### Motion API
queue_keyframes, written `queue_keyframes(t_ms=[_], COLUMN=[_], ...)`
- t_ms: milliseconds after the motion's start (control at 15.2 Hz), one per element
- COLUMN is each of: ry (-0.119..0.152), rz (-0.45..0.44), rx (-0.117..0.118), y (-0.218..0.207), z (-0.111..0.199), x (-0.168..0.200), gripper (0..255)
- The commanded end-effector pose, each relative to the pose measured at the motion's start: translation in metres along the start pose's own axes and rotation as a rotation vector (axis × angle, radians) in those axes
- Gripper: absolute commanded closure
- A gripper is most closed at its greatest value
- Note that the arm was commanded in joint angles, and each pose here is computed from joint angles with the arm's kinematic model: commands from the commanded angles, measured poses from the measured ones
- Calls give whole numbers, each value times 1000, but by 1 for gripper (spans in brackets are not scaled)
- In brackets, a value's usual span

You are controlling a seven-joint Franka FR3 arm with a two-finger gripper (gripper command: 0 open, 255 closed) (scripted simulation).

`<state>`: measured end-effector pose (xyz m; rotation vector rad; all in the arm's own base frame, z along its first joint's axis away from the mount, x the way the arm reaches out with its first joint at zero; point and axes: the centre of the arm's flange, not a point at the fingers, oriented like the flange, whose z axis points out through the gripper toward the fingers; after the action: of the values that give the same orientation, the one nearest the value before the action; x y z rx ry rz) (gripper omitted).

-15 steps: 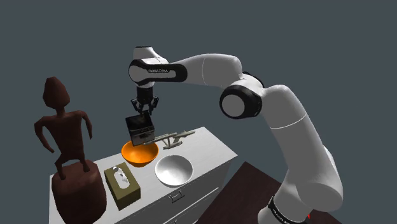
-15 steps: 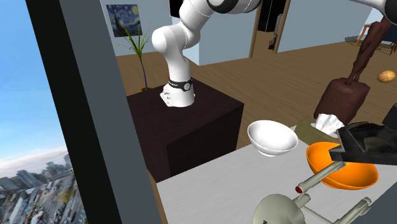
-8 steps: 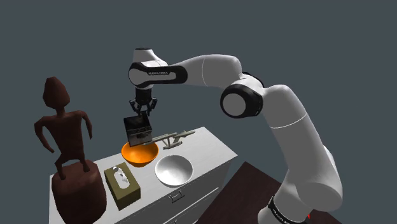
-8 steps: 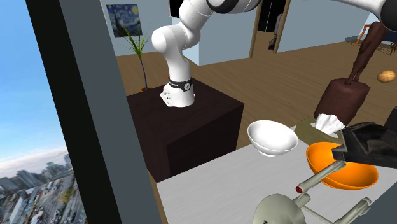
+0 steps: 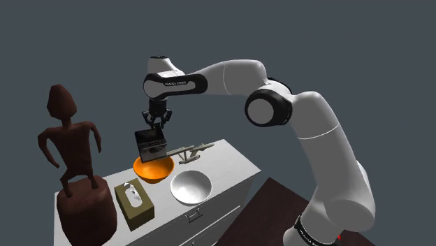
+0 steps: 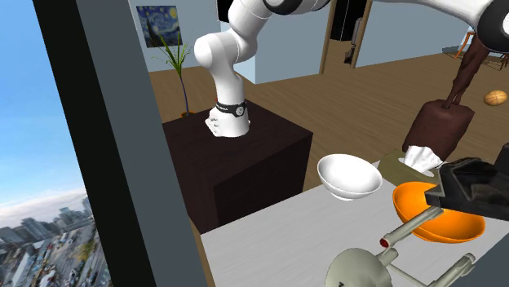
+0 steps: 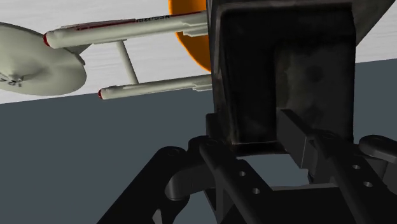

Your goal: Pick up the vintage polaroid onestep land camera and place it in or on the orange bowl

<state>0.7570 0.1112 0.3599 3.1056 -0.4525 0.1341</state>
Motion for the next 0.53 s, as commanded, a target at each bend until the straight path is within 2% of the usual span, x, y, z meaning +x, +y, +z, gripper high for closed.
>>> queue_keyframes(t_ms=[0,198,462], ry=[-71,-71,-71], rz=[-42,-42,-42], rx=[-29,-29,-29], y=[-2,-2,-2], z=[71,86,86], x=[-4,-5,-5], gripper=[255,255,255])
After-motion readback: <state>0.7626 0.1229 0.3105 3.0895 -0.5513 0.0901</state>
